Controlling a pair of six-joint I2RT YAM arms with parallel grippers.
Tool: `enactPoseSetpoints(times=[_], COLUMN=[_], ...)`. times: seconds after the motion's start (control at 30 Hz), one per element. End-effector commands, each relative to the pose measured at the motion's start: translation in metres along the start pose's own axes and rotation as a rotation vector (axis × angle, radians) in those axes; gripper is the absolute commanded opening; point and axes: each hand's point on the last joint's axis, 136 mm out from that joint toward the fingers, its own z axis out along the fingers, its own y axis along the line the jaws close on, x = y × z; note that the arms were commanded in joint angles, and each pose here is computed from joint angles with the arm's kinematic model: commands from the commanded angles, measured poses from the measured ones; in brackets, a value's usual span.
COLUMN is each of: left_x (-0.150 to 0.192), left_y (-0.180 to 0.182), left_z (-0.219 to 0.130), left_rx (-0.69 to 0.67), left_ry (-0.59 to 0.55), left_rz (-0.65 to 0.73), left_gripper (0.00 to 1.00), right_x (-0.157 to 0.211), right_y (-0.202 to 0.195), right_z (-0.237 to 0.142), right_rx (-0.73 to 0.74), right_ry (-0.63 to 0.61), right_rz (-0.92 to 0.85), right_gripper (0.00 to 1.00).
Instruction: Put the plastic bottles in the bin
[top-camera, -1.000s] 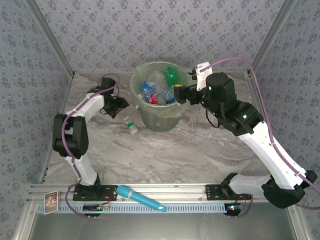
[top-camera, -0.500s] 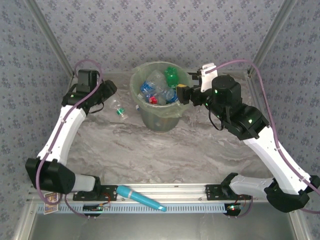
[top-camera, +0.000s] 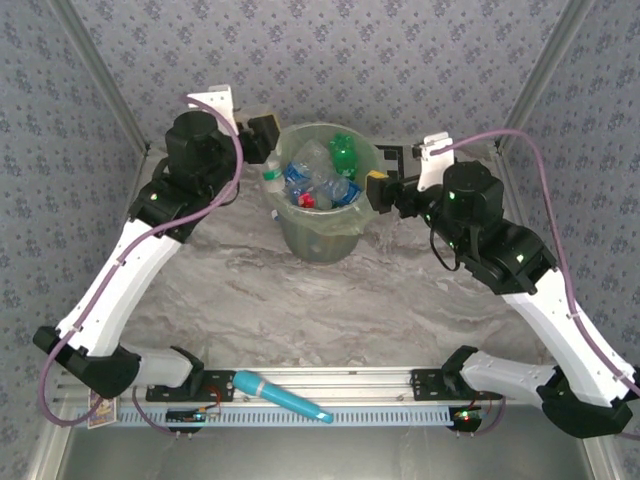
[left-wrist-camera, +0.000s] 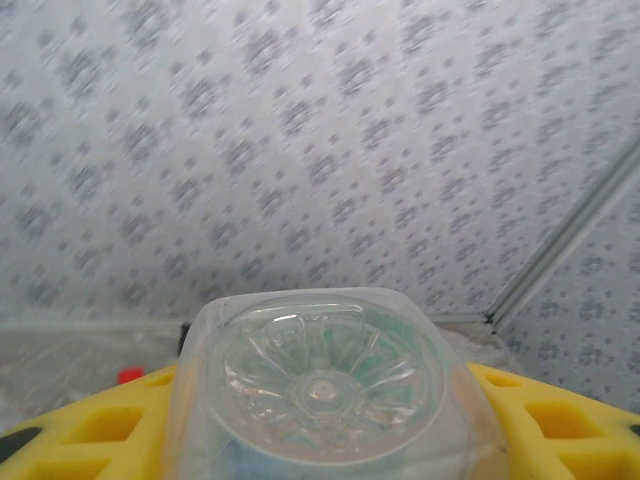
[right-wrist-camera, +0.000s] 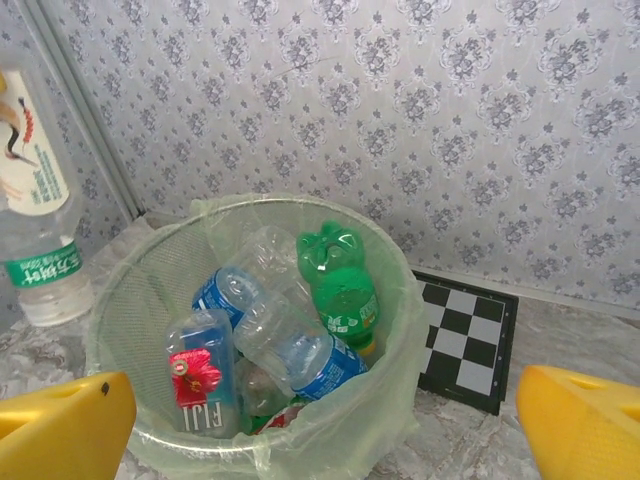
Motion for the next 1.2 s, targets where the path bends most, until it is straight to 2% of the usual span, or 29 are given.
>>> enactPoseSetpoints(times=[0.0, 0.13, 0.43, 0.7, 1.17], left_x=[-0.031, -0.025, 0.005, 0.041, 0.091], left_y=[-0.03, -0.061, -0.106, -0.126, -0.136], left_z=[0.007, 0.023, 0.054, 0.085, 0.119], left_rx=[0.056, 0.131, 0.261, 0.339, 0.361], left_ry=[-0.133, -0.147, -0.16, -0.086, 0.016], left_rz=[0.104, 0.147, 0.181, 0.184, 0.188], left_gripper=[0.53, 0.53, 0.52, 0.51, 0.51], right_x=[-0.003, 0.0, 0.001, 0.001, 0.004], right_y=[-0.012, -0.016, -0.024, -0.028, -0.025], right_z=[-0.013, -0.022, -0.036, -0.042, -0.037], right_rx=[0.04, 0.048, 0.063, 0.079, 0.067], right_ry=[-0.021, -0.013, -0.016, -0.016, -0.002], right_rz=[0.018, 0.014, 0.009, 0.007, 0.001], right_gripper=[1.0, 1.0, 1.0, 1.0, 1.0])
